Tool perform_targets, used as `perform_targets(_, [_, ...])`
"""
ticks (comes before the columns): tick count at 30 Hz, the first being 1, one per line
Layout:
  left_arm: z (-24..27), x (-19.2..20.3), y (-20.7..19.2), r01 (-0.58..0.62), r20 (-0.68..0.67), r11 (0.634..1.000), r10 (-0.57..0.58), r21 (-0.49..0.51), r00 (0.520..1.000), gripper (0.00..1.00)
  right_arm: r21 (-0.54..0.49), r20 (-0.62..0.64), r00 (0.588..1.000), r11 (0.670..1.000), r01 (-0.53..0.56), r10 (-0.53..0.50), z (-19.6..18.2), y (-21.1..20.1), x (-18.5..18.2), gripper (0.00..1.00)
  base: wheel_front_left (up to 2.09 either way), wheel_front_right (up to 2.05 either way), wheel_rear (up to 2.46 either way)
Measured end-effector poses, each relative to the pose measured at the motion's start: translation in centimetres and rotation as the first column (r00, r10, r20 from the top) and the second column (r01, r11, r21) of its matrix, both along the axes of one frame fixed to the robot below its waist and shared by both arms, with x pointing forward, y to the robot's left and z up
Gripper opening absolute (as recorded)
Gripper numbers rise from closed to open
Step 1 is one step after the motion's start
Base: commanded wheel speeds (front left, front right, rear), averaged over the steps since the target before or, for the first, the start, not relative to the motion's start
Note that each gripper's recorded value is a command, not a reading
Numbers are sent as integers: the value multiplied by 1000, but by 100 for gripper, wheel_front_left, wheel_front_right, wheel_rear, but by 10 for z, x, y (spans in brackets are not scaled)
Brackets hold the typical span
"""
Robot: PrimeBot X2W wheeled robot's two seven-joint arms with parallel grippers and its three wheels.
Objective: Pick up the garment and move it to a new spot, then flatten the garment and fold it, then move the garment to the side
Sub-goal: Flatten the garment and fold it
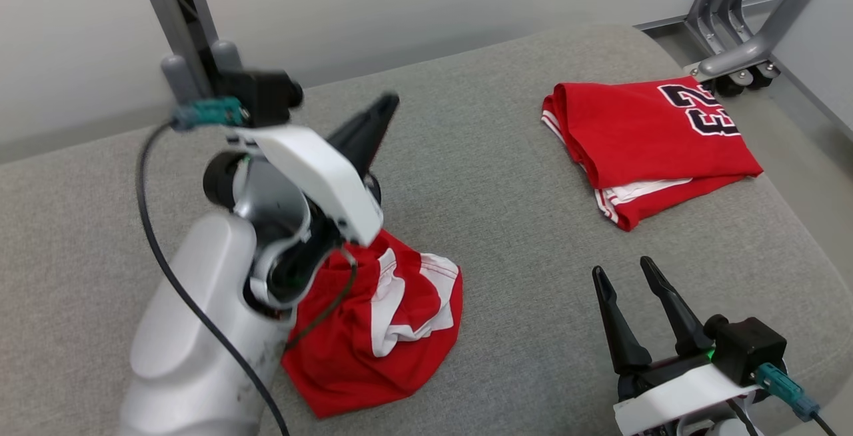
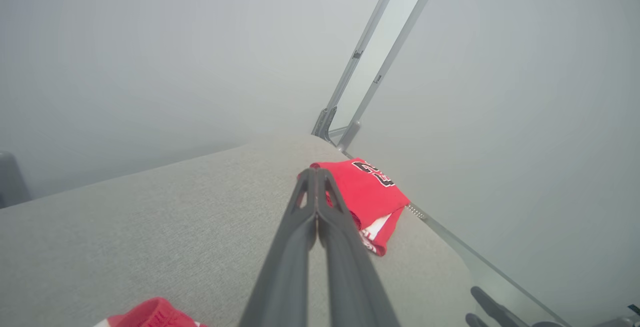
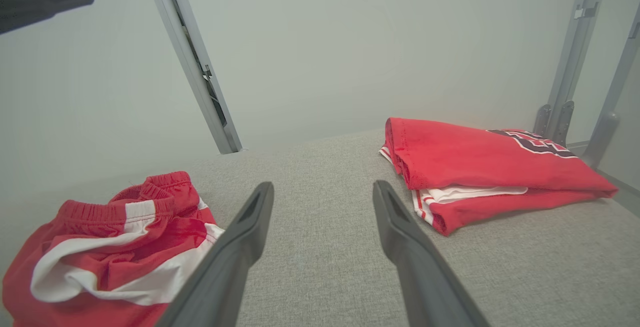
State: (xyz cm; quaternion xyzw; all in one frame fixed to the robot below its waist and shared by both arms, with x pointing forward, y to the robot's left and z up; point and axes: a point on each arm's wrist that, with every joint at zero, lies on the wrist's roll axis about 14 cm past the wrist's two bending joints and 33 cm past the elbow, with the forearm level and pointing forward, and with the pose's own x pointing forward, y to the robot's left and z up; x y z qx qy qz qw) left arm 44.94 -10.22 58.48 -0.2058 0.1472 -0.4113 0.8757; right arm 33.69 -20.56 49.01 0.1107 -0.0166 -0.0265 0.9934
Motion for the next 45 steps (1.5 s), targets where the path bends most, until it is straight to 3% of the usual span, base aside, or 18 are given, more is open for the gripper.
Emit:
perform_targets(7, [74,15,-13,-22,49,983,31,-185,998,0,9,13,999,999,32,-32,3,-7,-14,100,0,0,0])
perform_targets(10, [89,11,-29,24,101,992,-12,-124,995,0,13,17,999,999,39,-40,4,-8,-19,100,0,0,0])
perform_targets(11, [81,7,-35,58,110,997,-52,-53,993,15,14,19,999,999,42,-43,4,-8,-20,100,0,0,0])
perform_targets(12, [70,1,-40,95,123,995,-97,24,988,50,15,20,999,999,45,-46,5,-9,-21,100,0,0,0])
perform_targets(13, [61,-2,-41,115,136,990,-126,82,983,100,15,22,998,999,50,-50,5,-10,-22,100,0,0,0])
perform_targets(17, [8,-4,-25,107,200,946,-174,306,964,100,17,22,998,998,65,-65,6,-14,-23,100,0,0,0])
perform_targets(21, [-70,-20,-1,115,128,874,-198,472,972,100,17,-1,997,997,77,-77,-1,-18,-22,100,0,0,0])
perform_targets(26, [-127,-51,14,182,16,796,-235,578,972,100,12,-29,998,998,57,-57,-9,-13,-15,100,0,0,0])
perform_targets(31, [-158,-47,36,175,-5,698,-238,695,971,100,-3,-37,999,1000,16,-16,-11,-4,2,100,0,0,0])
perform_targets(38, [-175,-44,36,192,-41,668,-235,719,971,100,-6,-71,997,1000,-16,16,-22,4,10,100,0,0,0])
perform_targets(39, [-175,-46,34,204,-48,669,-244,715,969,53,-6,-73,997,1000,-16,15,-22,3,10,100,0,0,0])
perform_targets(40, [-176,-49,32,218,-57,668,-254,712,965,13,-5,-74,997,1000,-14,13,-22,3,10,100,0,0,0])
perform_targets(41, [-173,-52,27,231,-60,677,-266,699,962,0,-4,-74,997,1000,-11,11,-22,2,10,100,0,0,0])
perform_targets(44, [-155,-59,9,263,-68,750,-280,607,957,0,-1,-71,997,1000,-4,4,-21,0,8,100,0,0,0])
perform_targets(45, [-137,-62,-4,278,-75,810,-280,517,957,0,0,-67,998,1000,0,0,-20,-1,6,100,0,0,0])
